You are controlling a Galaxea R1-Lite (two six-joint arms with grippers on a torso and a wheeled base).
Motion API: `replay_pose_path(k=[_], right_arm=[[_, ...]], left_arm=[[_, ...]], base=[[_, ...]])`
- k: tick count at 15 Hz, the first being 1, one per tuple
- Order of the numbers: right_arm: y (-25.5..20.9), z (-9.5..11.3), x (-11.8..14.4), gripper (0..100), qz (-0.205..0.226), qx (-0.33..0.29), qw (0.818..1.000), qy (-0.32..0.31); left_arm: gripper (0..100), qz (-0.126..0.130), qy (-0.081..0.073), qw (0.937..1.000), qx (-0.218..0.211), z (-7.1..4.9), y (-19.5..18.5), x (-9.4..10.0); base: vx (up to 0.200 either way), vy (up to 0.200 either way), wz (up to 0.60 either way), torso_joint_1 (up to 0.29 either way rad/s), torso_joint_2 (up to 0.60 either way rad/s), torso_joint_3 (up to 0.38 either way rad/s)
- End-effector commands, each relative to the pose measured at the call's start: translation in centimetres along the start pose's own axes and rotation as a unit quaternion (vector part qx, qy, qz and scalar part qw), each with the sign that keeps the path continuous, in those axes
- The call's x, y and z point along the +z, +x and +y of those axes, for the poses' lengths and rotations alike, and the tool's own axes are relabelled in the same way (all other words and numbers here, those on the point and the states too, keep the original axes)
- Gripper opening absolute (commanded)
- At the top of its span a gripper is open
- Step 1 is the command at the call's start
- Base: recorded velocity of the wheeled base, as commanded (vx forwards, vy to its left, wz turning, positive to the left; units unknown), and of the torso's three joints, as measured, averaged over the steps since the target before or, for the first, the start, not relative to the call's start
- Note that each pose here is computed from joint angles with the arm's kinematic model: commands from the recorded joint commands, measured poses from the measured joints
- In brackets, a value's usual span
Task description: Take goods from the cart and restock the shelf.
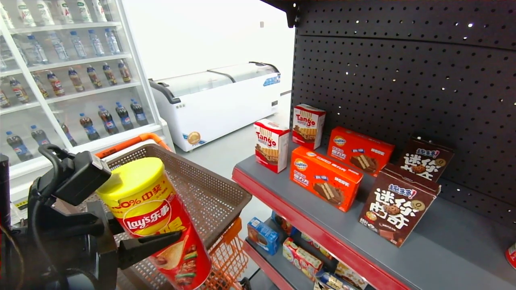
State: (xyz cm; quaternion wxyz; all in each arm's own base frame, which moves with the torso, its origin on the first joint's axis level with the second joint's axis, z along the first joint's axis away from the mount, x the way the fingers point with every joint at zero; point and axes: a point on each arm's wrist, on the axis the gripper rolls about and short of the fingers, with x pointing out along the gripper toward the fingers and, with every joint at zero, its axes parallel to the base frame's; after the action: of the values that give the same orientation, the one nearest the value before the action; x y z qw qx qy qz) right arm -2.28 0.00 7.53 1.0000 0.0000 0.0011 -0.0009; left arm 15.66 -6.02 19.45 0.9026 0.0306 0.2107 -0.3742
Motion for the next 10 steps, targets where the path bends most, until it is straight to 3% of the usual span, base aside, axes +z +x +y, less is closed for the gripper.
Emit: replay_pose_path(k=[1,4,6,10], right_arm=[[0.0,0.0,0.0,100,0.0,0.0,1.0,-0.001],[0.0,0.0,0.0,100,0.0,0.0,1.0,-0.001],[0.0,0.0,0.0,100,0.0,0.0,1.0,-0.001],[0.0,0.0,0.0,100,0.0,0.0,1.0,-0.001]], left_arm=[[0,0.001,0.002,1.0,-0.005,-0.1,0.1,0.0],[0,0.002,0.009,0.9989,-0.047,-0.8,0.3,-0.1],[0,0.007,0.021,0.9986,-0.047,-0.8,0.3,-0.3],[0,0.01,0.026,0.9971,-0.071,-1.3,0.4,-0.5]], base=[[0.0,0.0,0.0,0.0,0.0,0.0],[0.0,0.0,0.0,0.0,0.0,0.0],[0.0,0.0,0.0,0.0,0.0,0.0],[0.0,0.0,0.0,0.0,0.0,0.0]])
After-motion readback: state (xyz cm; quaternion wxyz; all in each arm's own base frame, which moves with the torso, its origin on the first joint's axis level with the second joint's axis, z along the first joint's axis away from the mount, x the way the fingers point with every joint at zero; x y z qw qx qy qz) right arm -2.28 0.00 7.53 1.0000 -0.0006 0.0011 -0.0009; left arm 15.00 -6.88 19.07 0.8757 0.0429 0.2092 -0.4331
